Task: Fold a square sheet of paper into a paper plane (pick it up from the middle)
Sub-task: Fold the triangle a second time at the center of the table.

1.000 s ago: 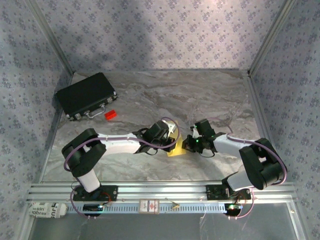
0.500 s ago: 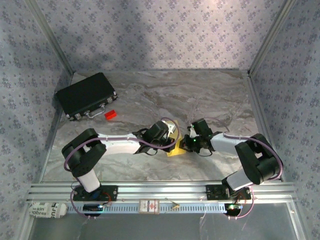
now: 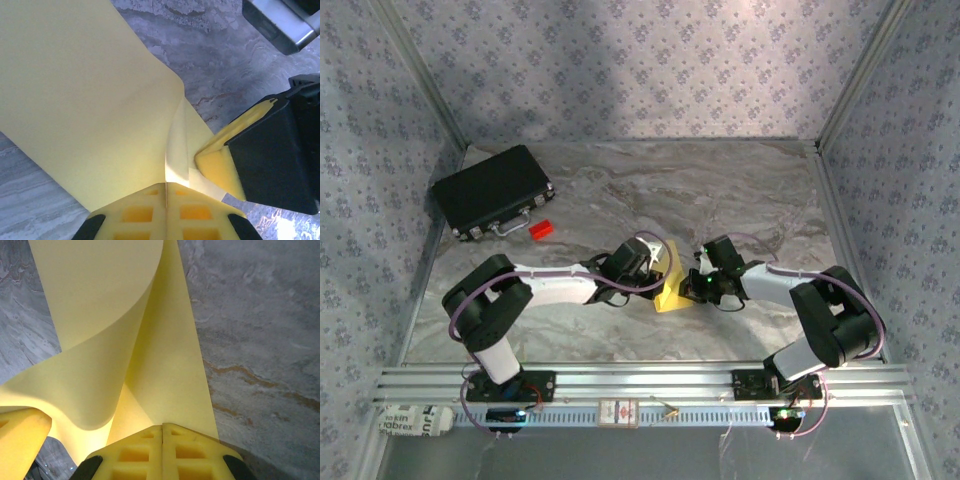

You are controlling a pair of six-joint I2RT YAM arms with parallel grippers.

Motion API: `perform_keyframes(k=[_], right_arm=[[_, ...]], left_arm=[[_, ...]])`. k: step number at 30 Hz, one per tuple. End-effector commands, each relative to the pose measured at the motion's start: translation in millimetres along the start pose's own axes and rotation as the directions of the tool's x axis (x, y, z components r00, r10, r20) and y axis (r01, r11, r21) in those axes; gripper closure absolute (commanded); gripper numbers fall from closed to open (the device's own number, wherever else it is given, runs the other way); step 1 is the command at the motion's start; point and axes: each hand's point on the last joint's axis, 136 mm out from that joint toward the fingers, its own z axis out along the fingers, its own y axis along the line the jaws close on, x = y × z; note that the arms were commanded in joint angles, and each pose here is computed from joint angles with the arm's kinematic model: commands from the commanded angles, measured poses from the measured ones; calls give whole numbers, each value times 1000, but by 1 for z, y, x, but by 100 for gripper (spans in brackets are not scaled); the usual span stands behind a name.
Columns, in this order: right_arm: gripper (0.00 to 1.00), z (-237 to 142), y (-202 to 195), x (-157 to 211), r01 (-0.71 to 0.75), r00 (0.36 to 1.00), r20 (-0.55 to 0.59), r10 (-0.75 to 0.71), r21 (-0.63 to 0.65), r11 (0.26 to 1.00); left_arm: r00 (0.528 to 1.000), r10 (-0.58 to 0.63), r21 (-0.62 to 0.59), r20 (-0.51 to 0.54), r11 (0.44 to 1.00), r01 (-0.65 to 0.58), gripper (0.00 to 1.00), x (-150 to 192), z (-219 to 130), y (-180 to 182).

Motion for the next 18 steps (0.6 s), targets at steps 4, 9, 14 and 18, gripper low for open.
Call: perform_keyframes(k=[4, 9, 14, 18], right_arm=[[100, 1, -23, 11, -26, 999, -43, 30, 95, 995], [100, 1, -23, 10, -26, 999, -42, 30, 94, 995], [100, 1, -23, 11, -25, 999, -46, 29, 95, 995], [100, 1, -23, 11, -25, 998, -47, 30, 96, 995]], left_arm=[[999, 33, -53, -16, 998, -34, 100, 1, 8, 11], [999, 42, -74, -6, 996, -43, 100, -2, 8, 14], [998, 61, -83, -11, 995, -61, 99, -6, 10, 14], [997, 67, -103, -22, 992, -69, 99, -6, 12, 16]])
